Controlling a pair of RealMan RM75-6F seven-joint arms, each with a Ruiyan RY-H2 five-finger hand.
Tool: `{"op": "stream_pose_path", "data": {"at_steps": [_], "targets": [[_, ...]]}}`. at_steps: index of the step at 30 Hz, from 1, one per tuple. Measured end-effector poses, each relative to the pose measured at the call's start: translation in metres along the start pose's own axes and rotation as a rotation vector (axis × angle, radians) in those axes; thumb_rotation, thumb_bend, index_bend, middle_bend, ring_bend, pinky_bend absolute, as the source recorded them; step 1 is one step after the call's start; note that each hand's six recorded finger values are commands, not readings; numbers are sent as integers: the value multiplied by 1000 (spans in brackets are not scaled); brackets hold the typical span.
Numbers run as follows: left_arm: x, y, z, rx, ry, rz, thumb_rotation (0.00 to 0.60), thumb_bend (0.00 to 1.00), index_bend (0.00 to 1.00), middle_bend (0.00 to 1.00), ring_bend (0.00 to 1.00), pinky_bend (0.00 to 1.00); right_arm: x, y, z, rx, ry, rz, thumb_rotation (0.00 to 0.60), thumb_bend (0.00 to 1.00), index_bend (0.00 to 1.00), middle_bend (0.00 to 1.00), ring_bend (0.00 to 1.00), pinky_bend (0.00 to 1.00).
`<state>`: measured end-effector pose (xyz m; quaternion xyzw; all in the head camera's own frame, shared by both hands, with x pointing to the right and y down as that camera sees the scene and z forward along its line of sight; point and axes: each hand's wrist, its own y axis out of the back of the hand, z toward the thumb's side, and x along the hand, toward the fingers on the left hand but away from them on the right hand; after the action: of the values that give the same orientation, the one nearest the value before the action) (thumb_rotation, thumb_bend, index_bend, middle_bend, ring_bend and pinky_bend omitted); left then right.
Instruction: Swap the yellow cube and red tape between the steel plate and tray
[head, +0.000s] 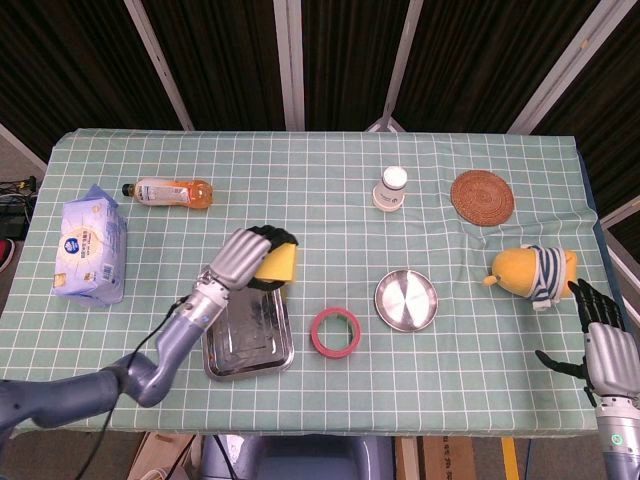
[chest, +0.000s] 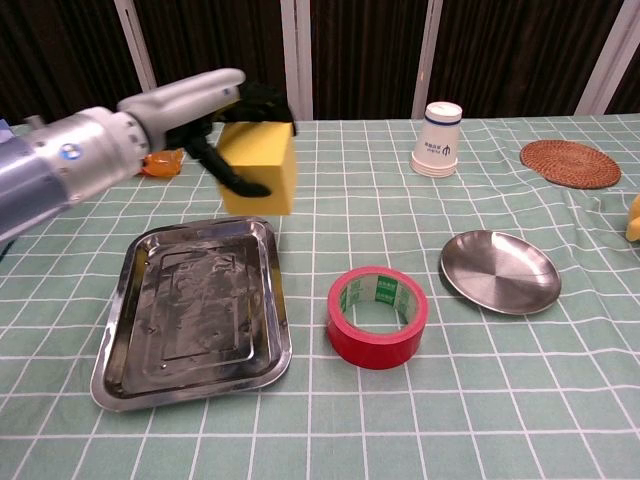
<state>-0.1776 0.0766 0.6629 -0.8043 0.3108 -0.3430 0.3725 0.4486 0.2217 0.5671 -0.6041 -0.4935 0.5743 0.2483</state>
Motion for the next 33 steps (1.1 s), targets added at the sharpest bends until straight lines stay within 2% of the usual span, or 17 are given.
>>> {"op": "stream_pose_path", "data": {"at_steps": [3, 6, 11, 13, 17, 20, 22, 28, 33], "targets": [[-32, -5, -18, -5, 19, -44, 600, 455, 402, 303, 293, 443, 0, -1, 1, 2, 2, 0, 600, 20, 0, 0, 0, 0], [-50, -14, -27, -12, 24, -86, 600, 444, 402, 290, 284, 443, 0, -2, 2, 10, 3, 1, 600, 19, 0, 0, 0, 0], [-59, -24, -42, -6, 44, -121, 600, 398, 395, 232, 214, 421, -1, -5, 3, 17, 0, 7, 600, 20, 0, 0, 0, 0], [-59, -29, -47, -2, 51, -139, 600, 336, 377, 174, 151, 393, -1, -5, 4, 15, 1, 7, 600, 20, 0, 0, 0, 0], [-60, -41, -50, 28, 55, -198, 600, 127, 300, 38, 15, 273, -1, -4, 3, 10, -1, 2, 600, 20, 0, 0, 0, 0], [-60, -45, -51, 65, 61, -230, 600, 29, 257, 1, 0, 238, 0, -4, 3, 6, -2, 0, 600, 21, 0, 0, 0, 0], [-60, -47, -50, 87, 66, -243, 600, 2, 231, 0, 0, 208, 0, -3, 2, 8, -3, 0, 600, 20, 0, 0, 0, 0], [-62, -40, -35, 82, 55, -251, 600, 0, 125, 0, 0, 162, 1, 0, 2, 6, 0, -5, 600, 20, 0, 0, 0, 0], [-70, -14, -21, 50, 44, -199, 600, 0, 76, 0, 0, 139, 2, 1, 2, 5, 1, -6, 600, 20, 0, 0, 0, 0]]}}
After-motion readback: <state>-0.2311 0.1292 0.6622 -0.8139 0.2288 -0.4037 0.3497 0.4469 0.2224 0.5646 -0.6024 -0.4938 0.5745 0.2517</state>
